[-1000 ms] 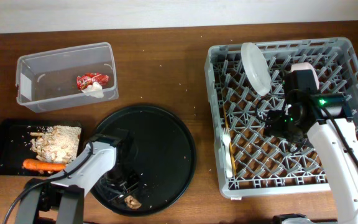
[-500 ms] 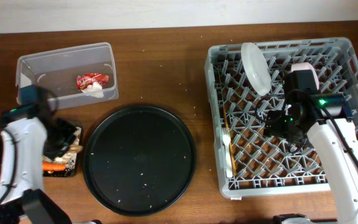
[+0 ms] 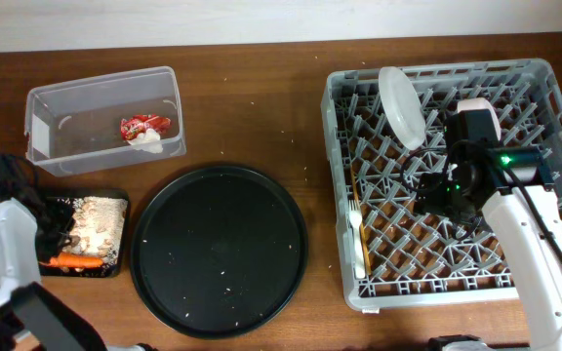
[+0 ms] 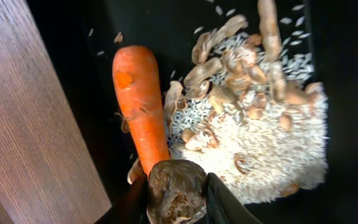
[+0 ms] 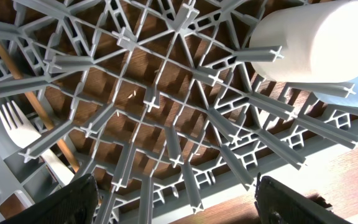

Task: Sort waste into correct bins and load items into the dishwasher rack

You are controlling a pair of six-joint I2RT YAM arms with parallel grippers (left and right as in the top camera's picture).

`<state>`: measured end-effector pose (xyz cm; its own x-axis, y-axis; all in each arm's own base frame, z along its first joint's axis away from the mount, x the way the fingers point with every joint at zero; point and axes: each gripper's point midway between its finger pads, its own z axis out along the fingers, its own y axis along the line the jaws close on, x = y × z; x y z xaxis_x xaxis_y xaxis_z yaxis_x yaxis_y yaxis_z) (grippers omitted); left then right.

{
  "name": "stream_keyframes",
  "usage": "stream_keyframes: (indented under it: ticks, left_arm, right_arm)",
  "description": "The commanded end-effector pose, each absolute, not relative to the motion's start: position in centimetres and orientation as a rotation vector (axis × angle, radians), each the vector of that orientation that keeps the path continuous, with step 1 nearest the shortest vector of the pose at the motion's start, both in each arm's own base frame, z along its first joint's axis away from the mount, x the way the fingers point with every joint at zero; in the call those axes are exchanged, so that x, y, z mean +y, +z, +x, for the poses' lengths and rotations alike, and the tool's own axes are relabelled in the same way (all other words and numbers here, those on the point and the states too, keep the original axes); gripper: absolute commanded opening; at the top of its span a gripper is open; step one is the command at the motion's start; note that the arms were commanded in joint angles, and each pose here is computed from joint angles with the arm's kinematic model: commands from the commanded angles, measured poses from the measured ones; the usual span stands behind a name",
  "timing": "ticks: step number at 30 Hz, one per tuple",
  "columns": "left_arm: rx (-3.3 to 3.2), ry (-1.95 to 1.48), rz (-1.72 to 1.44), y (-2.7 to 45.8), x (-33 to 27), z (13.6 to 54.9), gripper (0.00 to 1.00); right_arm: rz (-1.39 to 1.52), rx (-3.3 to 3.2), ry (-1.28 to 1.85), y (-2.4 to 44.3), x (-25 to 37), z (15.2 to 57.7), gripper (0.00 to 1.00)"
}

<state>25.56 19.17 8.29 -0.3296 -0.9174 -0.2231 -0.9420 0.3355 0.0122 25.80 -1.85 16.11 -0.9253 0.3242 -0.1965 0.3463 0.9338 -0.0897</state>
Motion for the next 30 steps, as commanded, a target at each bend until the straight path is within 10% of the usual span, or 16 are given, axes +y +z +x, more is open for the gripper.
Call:
stream_keyframes:
  ticks: [1,17,25,27,30]
  left_arm:
    - [2.507,0.251,-1.751,5.6,19.1,24.5,0.29]
    - [2.586,0.18,-1.771,5.6,17.7,24.2,0.48]
    - [2.726,-0.002,-0.887,12.6,5.1,31.4,0.54]
    - [2.824,-0.015,-0.511,12.5,-0.5,31.8,0.62]
    - [2.904,-0.017,-0.09,12.7,-5.5,30.5,0.99]
  right_arm:
    - [0.528,2.916,-0.206,15.9,-2.3,25.6,0.84]
    - [0.528,2.919,-0.208,15.9,-2.3,25.5,0.84]
    - [0.526,2.923,-0.182,15.9,-2.0,25.6,0.99]
    - [0.523,2.925,-0.13,15.8,-1.4,25.8,0.98]
    - [0.318,2.926,0.129,16.1,1.7,27.1,0.98]
